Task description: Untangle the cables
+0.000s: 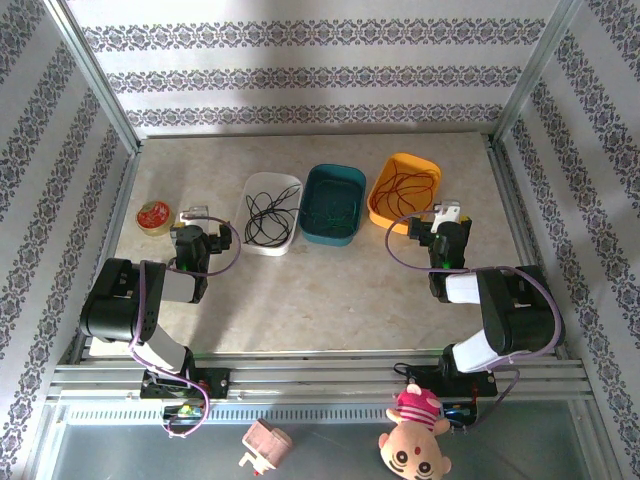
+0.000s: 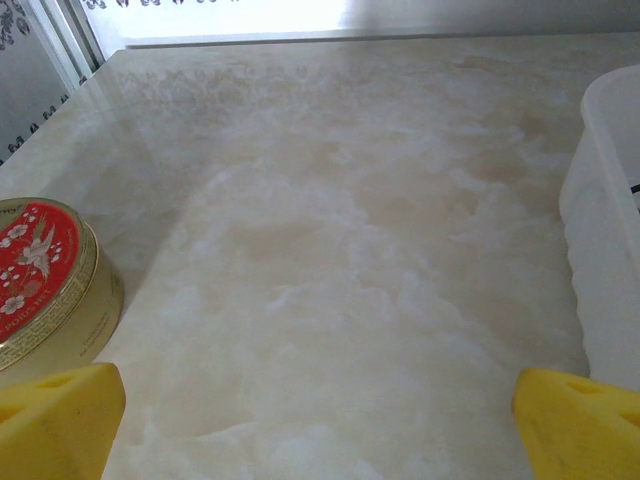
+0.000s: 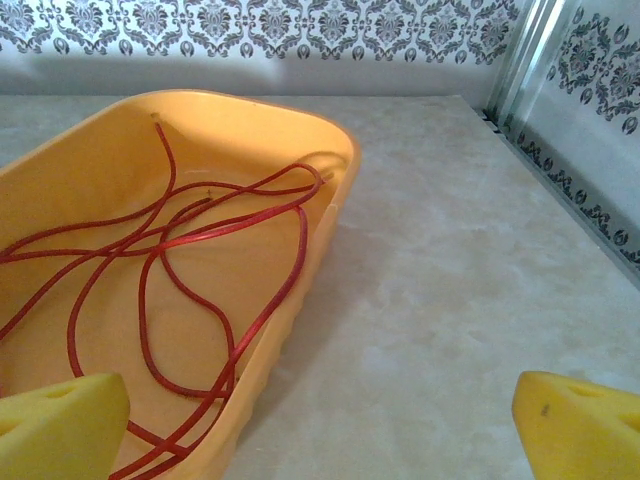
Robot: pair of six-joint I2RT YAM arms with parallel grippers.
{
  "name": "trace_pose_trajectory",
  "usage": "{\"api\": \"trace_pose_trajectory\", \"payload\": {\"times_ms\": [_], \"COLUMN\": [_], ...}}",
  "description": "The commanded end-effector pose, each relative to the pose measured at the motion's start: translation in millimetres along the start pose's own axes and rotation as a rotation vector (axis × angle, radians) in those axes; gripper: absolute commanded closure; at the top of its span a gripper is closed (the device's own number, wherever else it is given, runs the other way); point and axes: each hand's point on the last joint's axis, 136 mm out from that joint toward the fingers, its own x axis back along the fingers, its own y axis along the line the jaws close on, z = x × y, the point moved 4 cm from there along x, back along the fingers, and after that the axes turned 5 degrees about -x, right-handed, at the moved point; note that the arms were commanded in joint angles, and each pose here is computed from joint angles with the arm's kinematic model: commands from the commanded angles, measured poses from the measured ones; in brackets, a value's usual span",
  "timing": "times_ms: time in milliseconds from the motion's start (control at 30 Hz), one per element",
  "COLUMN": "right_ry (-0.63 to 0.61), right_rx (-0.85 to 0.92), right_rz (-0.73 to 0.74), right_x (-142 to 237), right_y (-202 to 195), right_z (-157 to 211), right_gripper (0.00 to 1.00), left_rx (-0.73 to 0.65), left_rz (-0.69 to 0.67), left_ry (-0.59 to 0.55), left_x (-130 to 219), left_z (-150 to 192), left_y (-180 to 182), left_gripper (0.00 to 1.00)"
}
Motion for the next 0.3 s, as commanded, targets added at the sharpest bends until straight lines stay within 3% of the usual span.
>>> {"api": "trace_pose_trajectory", "payload": {"times_ms": [0, 267], "right_ry": [-0.01, -0.006], "right_rx": [-0.034, -0.025], "right_rz": [-0.028, -0.054], "right_x": [-2.7, -2.7], "right_y": [-2.1, 0.8], "right_z": [-3.0, -2.4], "right_gripper": [0.02, 0.02], "left_rx": [-0.003, 0.0], "left_rz": [0.001, 0.001], "left_ry": [-0.042, -0.041], "left_x": [0.1, 0.0], "left_z": [-6.4, -6.7], "left_y": [2.5, 2.6], "left_gripper": [0.01, 0.01]}}
